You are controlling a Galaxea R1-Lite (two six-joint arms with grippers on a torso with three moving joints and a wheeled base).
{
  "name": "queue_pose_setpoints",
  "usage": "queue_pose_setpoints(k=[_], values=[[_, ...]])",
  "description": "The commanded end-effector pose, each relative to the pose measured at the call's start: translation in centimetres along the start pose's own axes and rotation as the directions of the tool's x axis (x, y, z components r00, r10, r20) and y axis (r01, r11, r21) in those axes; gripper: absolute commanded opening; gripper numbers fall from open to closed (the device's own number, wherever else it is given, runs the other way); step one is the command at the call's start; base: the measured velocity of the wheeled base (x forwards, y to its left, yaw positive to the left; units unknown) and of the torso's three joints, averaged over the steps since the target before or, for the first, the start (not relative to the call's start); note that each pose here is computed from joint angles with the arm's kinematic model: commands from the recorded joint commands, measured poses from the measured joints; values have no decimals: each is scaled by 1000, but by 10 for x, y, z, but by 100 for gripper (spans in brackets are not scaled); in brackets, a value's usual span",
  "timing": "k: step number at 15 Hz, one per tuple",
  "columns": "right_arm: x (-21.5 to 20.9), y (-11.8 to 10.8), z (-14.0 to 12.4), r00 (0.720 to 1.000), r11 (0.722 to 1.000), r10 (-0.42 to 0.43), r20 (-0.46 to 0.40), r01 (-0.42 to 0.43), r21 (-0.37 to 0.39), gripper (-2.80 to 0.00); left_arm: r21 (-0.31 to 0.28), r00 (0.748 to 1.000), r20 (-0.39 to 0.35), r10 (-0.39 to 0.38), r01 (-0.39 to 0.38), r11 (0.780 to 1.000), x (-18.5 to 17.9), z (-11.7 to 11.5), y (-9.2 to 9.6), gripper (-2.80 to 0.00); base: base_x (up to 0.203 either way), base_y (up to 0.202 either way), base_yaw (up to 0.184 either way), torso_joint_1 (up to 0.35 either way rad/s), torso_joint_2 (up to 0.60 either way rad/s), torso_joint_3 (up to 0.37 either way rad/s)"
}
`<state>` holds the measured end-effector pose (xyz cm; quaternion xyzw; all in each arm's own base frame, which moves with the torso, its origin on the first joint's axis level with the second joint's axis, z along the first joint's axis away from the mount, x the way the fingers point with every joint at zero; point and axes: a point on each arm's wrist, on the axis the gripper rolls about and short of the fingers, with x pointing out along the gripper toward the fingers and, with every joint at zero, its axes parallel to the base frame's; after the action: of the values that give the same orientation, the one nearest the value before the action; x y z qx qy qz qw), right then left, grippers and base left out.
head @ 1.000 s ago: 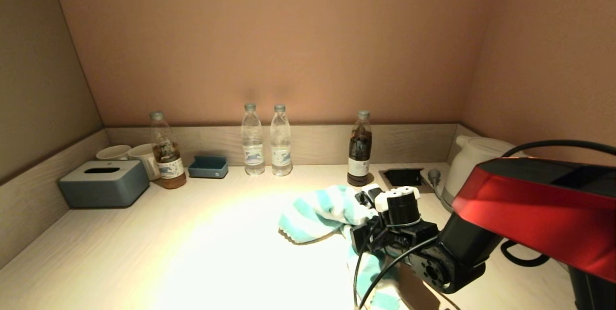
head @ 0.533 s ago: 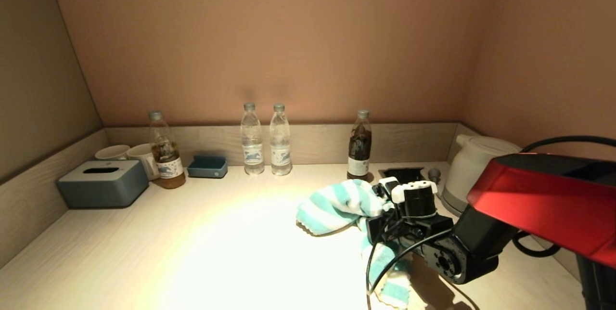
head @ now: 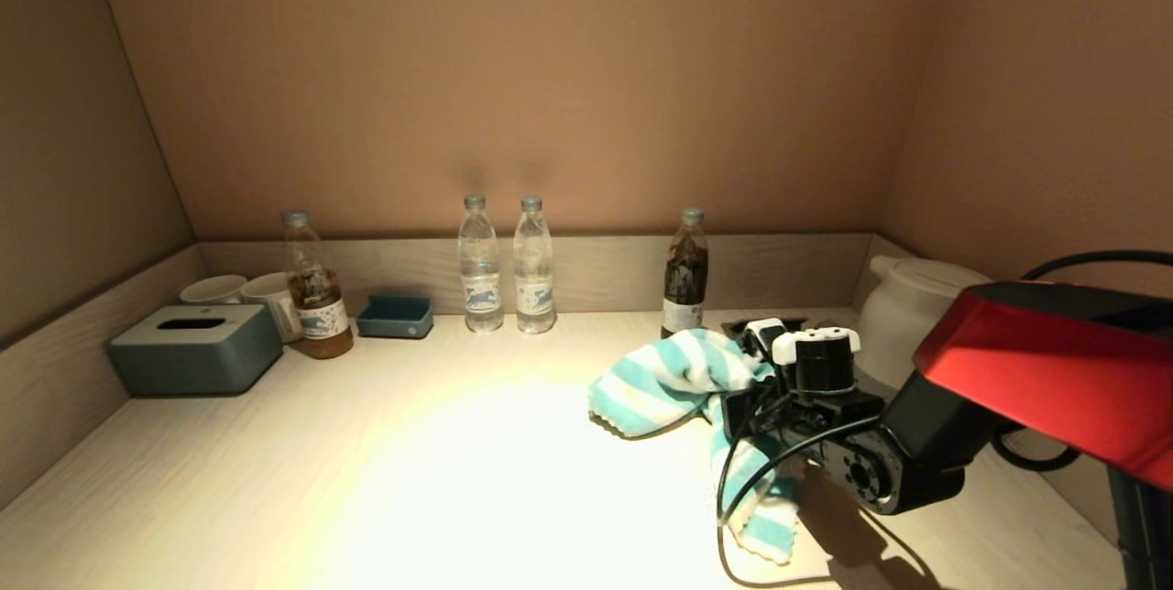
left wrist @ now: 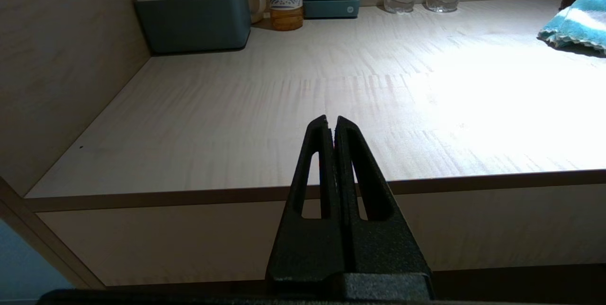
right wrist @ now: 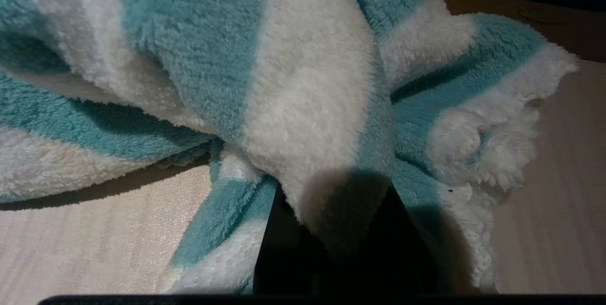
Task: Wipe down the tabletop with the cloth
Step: Sweep the stains on the table
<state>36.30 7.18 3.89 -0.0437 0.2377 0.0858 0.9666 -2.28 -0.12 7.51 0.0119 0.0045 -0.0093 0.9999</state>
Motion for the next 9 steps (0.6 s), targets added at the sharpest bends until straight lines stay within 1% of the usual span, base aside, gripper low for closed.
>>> queue_pose_setpoints(k=[1,3,5,9], values=[[3,-6,7,999,999,-31,30,31,7,-280,0,1000,0,0,0,1000,0,0,0,-280,0,0,0,0,0,0],[4,-6,11,998,999,-46,44,46,9,-280,0,1000,0,0,0,1000,0,0,0,-280,0,0,0,0,0,0],[8,-7,24,994,998,-67,86,66,12,-280,0,1000,0,0,0,1000,0,0,0,-280,0,0,0,0,0,0],[10,-8,33,990,997,-81,115,80,15,-280,0,1000,0,0,0,1000,0,0,0,-280,0,0,0,0,0,0]])
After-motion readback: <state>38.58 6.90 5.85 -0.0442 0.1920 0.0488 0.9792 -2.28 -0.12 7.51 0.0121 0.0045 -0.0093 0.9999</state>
